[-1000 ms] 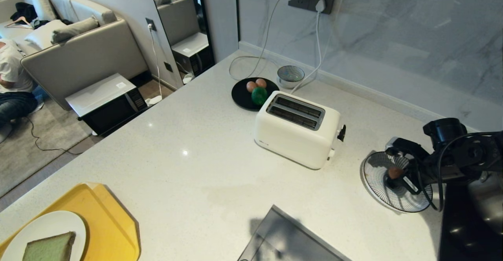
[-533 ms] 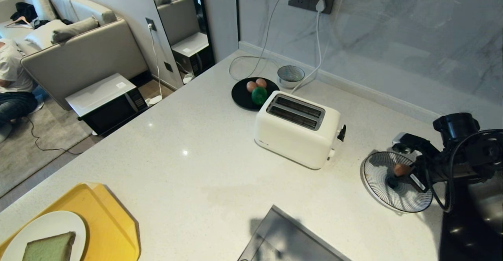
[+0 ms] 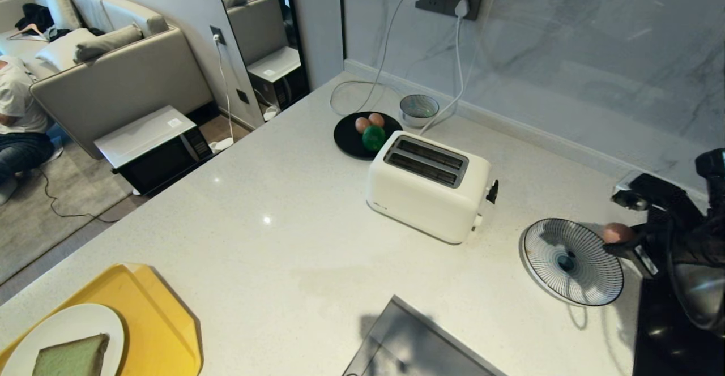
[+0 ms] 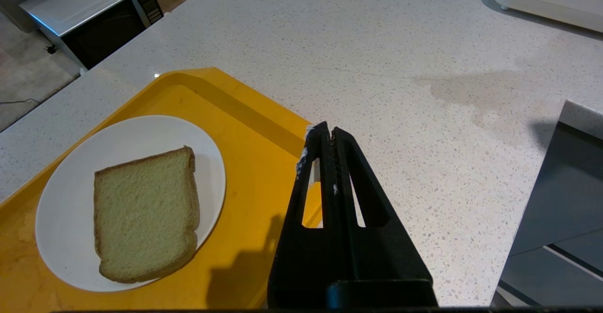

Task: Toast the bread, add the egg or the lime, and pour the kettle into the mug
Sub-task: Put the egg in the bowl

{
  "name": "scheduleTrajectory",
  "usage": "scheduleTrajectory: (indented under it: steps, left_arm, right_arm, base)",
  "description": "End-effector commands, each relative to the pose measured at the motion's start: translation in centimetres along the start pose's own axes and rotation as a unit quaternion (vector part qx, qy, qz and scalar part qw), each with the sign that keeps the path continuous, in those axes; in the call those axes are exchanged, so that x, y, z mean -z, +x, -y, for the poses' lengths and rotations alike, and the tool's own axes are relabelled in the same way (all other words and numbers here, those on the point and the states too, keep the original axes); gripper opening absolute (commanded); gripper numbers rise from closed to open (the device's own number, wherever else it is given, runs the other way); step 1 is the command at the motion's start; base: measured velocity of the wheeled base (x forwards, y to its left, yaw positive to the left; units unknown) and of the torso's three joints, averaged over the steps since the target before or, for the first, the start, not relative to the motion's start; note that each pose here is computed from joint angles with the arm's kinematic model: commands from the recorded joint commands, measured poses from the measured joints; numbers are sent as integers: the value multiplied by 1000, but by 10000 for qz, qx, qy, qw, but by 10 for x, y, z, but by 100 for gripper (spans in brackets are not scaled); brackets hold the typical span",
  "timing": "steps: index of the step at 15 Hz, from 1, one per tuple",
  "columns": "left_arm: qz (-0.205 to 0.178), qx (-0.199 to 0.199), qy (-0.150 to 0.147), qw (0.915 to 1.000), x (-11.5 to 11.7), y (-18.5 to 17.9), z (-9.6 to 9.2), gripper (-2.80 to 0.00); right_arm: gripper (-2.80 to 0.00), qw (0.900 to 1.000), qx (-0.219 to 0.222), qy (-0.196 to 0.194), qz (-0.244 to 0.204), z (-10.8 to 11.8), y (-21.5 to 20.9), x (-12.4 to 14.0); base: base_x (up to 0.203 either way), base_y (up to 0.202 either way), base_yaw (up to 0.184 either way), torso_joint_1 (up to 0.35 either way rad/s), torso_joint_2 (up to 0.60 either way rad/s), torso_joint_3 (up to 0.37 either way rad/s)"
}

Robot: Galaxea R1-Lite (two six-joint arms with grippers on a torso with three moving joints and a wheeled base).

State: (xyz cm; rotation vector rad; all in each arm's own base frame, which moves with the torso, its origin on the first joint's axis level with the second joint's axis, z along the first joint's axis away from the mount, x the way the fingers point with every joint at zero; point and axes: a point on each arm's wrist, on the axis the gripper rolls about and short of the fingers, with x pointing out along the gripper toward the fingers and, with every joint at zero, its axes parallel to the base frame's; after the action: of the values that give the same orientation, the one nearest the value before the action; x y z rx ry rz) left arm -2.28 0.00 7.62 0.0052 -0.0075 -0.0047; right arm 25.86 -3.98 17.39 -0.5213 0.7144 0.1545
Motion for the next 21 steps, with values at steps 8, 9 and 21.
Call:
scheduleTrajectory:
  steps: [8, 9, 21]
  left_arm:
    - [1, -1, -3, 10000, 0, 0, 0, -280]
    - [1, -1, -3, 10000, 0, 0, 0, -280]
    - [1, -1, -3, 10000, 0, 0, 0, -280]
  right_arm:
    - [-280, 9740, 1667, 1181, 975, -32, -130, 33]
    - [-280, 9720, 1761, 1204, 986, -35, -135, 37]
    - [-280, 9703, 1827, 1185, 1051, -45, -142, 50]
  base:
    - [0, 0, 0, 0, 0, 0]
    - [0, 0, 0, 0, 0, 0]
    - [-1, -4, 85, 1, 2, 2]
